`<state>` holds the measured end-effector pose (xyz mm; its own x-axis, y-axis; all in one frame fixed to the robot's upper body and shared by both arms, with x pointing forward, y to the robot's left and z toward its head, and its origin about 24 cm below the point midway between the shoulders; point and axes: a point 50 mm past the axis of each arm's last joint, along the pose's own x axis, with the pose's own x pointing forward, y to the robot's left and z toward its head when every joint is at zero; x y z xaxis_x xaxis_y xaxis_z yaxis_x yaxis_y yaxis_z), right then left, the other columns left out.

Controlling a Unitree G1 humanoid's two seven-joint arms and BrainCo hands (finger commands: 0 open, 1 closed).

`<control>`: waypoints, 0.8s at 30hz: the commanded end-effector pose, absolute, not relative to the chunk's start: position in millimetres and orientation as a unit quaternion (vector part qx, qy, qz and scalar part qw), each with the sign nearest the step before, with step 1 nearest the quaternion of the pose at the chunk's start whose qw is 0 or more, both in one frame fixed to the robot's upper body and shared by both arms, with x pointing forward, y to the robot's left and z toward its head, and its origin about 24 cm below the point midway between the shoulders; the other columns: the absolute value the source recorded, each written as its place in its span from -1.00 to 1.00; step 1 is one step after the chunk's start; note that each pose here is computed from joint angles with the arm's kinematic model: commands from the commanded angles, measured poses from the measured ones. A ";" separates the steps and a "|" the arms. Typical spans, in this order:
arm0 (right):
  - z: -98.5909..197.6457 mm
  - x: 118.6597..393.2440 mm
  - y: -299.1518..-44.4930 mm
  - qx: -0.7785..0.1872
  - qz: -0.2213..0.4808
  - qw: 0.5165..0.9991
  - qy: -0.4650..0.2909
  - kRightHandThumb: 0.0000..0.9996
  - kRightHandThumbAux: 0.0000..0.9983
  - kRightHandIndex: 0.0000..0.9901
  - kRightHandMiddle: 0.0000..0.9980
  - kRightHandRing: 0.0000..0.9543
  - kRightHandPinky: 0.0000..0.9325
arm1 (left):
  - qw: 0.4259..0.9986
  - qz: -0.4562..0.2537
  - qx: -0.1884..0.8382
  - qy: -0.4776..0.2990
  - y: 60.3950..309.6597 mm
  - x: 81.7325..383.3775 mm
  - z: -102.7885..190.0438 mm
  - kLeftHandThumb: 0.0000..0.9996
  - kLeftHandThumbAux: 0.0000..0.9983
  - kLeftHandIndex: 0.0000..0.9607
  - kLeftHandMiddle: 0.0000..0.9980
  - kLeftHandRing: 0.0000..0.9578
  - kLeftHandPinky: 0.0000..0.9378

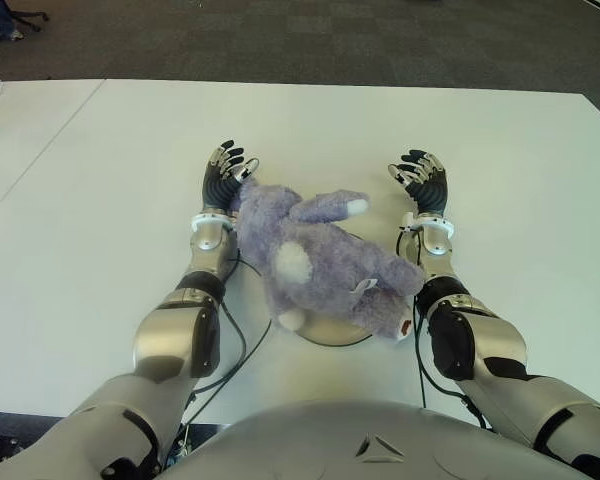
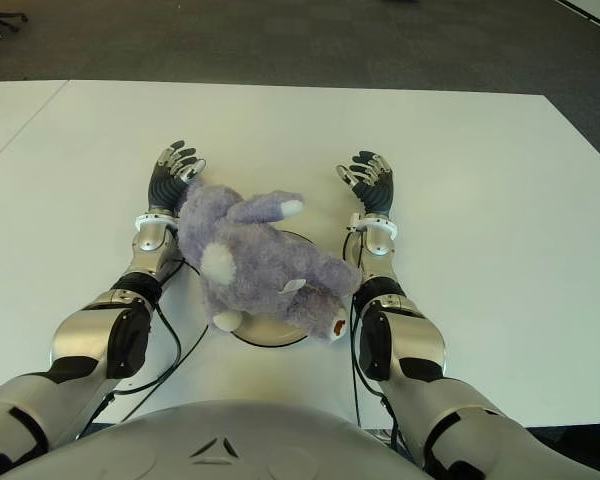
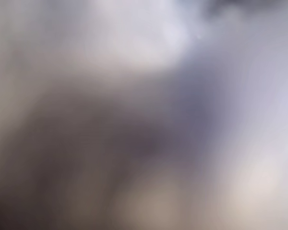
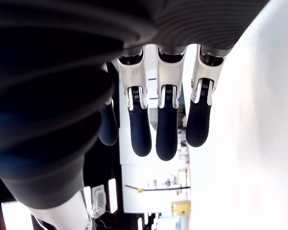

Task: Put the doll into the plate.

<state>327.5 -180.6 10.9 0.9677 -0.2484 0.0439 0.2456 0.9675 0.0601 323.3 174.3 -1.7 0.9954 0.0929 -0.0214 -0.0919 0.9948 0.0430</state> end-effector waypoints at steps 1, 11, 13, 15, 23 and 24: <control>-99.5 222.7 -175.0 0.067 -0.173 0.960 0.209 -0.59 0.70 -0.39 -0.31 -0.24 -0.22 | 0.974 0.031 -0.007 0.226 153.6 238.0 -95.8 -1.00 0.29 -0.67 -0.48 -0.50 -0.58; -99.1 222.6 -176.5 0.066 -0.172 0.961 0.206 -0.57 0.70 -0.40 -0.31 -0.24 -0.21 | 0.973 0.043 -0.021 0.226 152.4 238.7 -95.5 -1.00 0.37 -0.64 -0.47 -0.49 -0.54; -99.1 222.6 -176.6 0.065 -0.172 0.961 0.206 -0.56 0.70 -0.40 -0.31 -0.24 -0.20 | 0.973 0.043 -0.022 0.226 152.3 238.8 -95.5 -1.00 0.38 -0.65 -0.48 -0.49 -0.55; -99.3 222.4 -177.2 0.064 -0.173 0.961 0.207 -0.55 0.71 -0.40 -0.31 -0.23 -0.20 | 0.973 0.043 -0.022 0.227 151.8 238.8 -95.5 -1.00 0.40 -0.64 -0.48 -0.49 -0.55; -99.1 222.3 -177.9 0.062 -0.175 0.961 0.206 -0.52 0.71 -0.39 -0.30 -0.22 -0.19 | 0.973 0.044 -0.020 0.225 150.9 239.0 -95.2 -1.00 0.42 -0.62 -0.46 -0.49 -0.54; -99.1 222.3 -177.8 0.062 -0.175 0.961 0.206 -0.52 0.72 -0.39 -0.29 -0.22 -0.20 | 0.973 0.045 -0.021 0.225 151.0 239.0 -95.2 -1.00 0.42 -0.62 -0.46 -0.47 -0.51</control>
<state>327.5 -180.7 10.8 0.9676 -0.2486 0.0436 0.2458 0.9675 0.0599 323.2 174.2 -1.7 0.9949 0.0985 -0.0199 -0.0978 0.9946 0.0337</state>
